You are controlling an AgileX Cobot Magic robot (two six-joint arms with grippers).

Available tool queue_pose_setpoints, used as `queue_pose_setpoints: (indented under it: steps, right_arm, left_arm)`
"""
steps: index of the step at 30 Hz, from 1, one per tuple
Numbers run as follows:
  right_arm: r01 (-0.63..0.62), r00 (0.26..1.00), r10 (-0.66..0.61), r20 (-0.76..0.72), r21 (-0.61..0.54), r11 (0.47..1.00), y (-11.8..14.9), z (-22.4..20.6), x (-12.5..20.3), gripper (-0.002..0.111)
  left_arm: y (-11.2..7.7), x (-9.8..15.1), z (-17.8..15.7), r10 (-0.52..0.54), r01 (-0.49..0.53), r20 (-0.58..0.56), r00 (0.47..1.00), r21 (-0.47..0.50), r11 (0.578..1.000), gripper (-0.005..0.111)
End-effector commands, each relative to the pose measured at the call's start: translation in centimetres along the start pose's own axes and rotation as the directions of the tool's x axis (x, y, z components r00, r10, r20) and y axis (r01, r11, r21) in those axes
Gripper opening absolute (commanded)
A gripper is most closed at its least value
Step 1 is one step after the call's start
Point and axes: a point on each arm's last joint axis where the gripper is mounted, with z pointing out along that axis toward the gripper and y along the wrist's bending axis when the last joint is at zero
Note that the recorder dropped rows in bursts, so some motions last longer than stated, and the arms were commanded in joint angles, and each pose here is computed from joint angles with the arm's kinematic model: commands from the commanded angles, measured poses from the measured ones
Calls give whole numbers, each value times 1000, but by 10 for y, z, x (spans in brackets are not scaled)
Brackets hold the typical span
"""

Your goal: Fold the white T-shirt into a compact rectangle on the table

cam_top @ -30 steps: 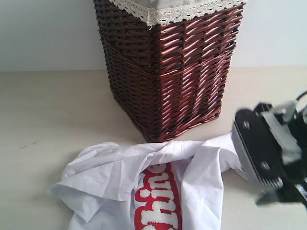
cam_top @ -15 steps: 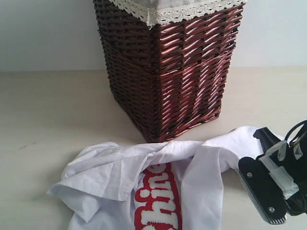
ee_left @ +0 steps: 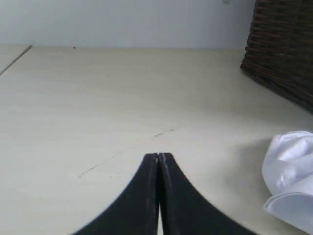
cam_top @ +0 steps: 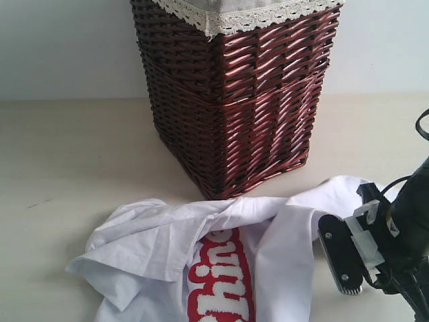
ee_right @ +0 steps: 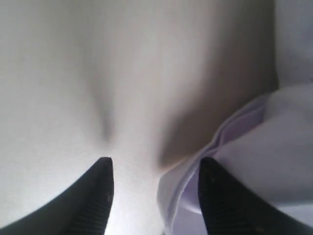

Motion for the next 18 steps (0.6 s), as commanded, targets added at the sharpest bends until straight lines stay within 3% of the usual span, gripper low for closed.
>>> queue_pose_setpoints:
  steps: [1,6,12,13,18]
  right_arm:
    - [-98,995,100,-31,41,994,-4,2,6,51]
    - [-150,987,150,-62,-2,989,-4,12,19,48]
    - [-176,981,173,-84,-22,984,-4,16,27,3]
    - [-176,981,174,-85,-22,984,-4,16,27,0]
    - [-180,980,179,-87,-7,984,-4,9,28,0]
  left_arm:
    - [0,-2,-1,4,-4,16,1000,2,1000,0]
    - [0,-2,-1,4,-4,16,1000,2,1000,0]
    - [0,-2,-1,4,-4,16,1000,2,1000,0]
    - [0,-2,-1,4,-4,16,1000,2,1000,0]
    - [0,-2,-1,4,-4,16,1000,2,1000,0]
